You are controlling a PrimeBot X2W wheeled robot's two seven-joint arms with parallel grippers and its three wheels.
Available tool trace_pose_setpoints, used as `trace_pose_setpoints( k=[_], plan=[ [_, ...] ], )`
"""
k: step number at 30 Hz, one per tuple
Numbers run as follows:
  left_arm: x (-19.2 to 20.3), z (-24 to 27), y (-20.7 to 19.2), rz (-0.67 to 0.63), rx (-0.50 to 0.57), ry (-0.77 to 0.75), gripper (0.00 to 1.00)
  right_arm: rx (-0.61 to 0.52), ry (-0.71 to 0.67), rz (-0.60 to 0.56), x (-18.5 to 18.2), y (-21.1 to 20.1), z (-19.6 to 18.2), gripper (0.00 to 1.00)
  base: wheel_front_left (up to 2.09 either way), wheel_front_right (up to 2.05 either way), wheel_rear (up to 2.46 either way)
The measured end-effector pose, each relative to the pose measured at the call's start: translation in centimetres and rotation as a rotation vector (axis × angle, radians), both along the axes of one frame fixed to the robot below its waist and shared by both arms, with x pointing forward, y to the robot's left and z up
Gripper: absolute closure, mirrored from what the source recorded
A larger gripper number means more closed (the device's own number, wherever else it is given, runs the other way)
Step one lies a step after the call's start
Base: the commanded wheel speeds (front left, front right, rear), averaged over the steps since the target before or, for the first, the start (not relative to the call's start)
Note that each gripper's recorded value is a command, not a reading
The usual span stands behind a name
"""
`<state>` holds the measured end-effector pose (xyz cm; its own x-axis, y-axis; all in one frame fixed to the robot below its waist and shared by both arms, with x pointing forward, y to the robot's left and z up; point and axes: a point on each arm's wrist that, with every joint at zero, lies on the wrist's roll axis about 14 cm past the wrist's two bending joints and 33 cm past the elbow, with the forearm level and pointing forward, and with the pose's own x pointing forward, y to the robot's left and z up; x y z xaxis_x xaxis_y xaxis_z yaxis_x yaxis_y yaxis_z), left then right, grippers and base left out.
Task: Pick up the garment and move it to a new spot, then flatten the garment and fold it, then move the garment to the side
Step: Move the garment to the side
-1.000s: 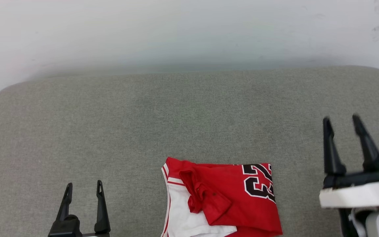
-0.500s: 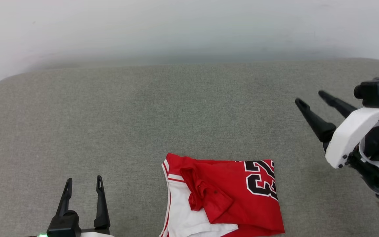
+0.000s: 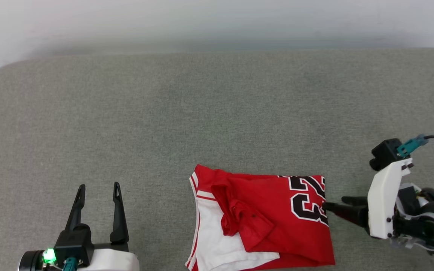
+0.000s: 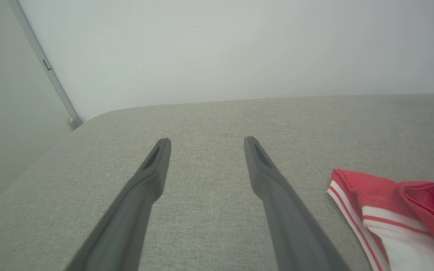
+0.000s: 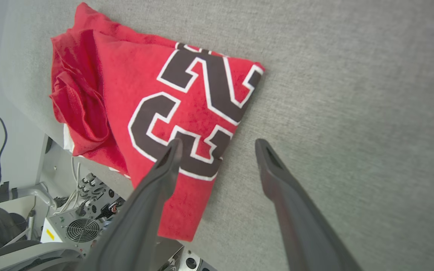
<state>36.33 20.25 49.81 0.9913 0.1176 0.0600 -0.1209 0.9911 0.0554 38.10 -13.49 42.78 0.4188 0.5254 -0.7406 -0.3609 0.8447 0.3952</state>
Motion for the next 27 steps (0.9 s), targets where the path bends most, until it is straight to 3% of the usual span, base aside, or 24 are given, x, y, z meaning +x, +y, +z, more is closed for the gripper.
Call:
trace_pose_setpoints(
  k=[10,17,18,19,20,27],
  plan=[
    [1.7,-1.2,0.7,0.010,0.004,0.032,0.00,0.064,0.162,0.036,-1.1,3.8,-5.1,0.00,0.00,0.00,0.00],
    [2.1,-1.9,1.1,0.022,0.008,0.051,0.00,0.032,0.196,0.095,-1.5,4.8,-7.2,0.00,0.00,0.00,0.00],
    [2.1,-1.9,1.2,0.023,0.008,0.052,0.00,0.022,0.191,0.104,-1.5,4.8,-7.3,0.18,0.00,0.00,0.00],
    [2.1,-1.9,1.2,0.024,0.007,0.052,0.00,0.019,0.185,0.106,-1.5,4.8,-7.3,0.79,0.00,0.00,0.00],
    [2.0,-1.9,1.2,0.026,0.007,0.052,0.00,0.018,0.176,0.107,-1.4,4.8,-7.3,1.00,0.00,0.00,0.00],
    [1.2,-1.2,1.0,0.026,0.003,0.035,0.00,0.023,0.079,0.125,-1.1,5.5,-5.7,1.00,0.00,0.00,0.00]
  ],
)
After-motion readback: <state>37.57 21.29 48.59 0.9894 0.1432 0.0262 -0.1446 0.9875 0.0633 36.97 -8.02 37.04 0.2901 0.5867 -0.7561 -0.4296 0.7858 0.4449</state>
